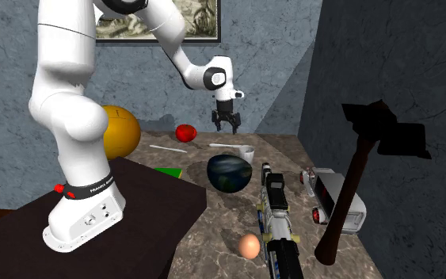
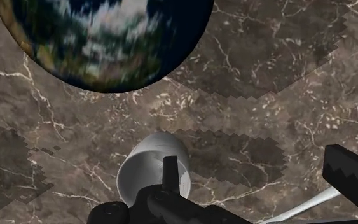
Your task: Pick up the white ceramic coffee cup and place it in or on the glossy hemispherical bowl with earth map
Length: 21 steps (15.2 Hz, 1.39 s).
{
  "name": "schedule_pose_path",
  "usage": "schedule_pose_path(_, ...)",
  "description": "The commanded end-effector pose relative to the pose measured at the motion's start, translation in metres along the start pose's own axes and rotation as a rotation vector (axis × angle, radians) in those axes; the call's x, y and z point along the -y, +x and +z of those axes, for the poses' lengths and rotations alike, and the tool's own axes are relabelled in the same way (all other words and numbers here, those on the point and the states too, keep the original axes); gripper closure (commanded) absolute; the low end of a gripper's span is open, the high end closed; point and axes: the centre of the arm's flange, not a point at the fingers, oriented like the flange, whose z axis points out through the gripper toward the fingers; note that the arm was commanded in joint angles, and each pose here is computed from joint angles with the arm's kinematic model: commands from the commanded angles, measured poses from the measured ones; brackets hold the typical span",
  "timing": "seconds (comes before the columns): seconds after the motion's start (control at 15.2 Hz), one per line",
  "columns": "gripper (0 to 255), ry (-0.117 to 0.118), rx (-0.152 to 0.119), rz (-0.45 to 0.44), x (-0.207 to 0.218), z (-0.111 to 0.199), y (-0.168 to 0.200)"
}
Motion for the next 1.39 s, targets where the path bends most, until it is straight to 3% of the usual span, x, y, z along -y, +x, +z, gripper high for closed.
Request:
schedule_pose_path(0.0, 0, -0.007, -0.002, -0.005, -0.008, 0.021, 0.016)
schedule_pose_path(0.46, 0, -0.029, -0.005, -0.022, -0.025, 0.09, 0.067)
schedule_pose_path(0.92, 0, -0.029, -0.005, -0.022, -0.026, 0.127, 0.067)
schedule_pose_path(1.32, 0, -0.029, -0.005, -0.022, -0.027, 0.13, 0.067)
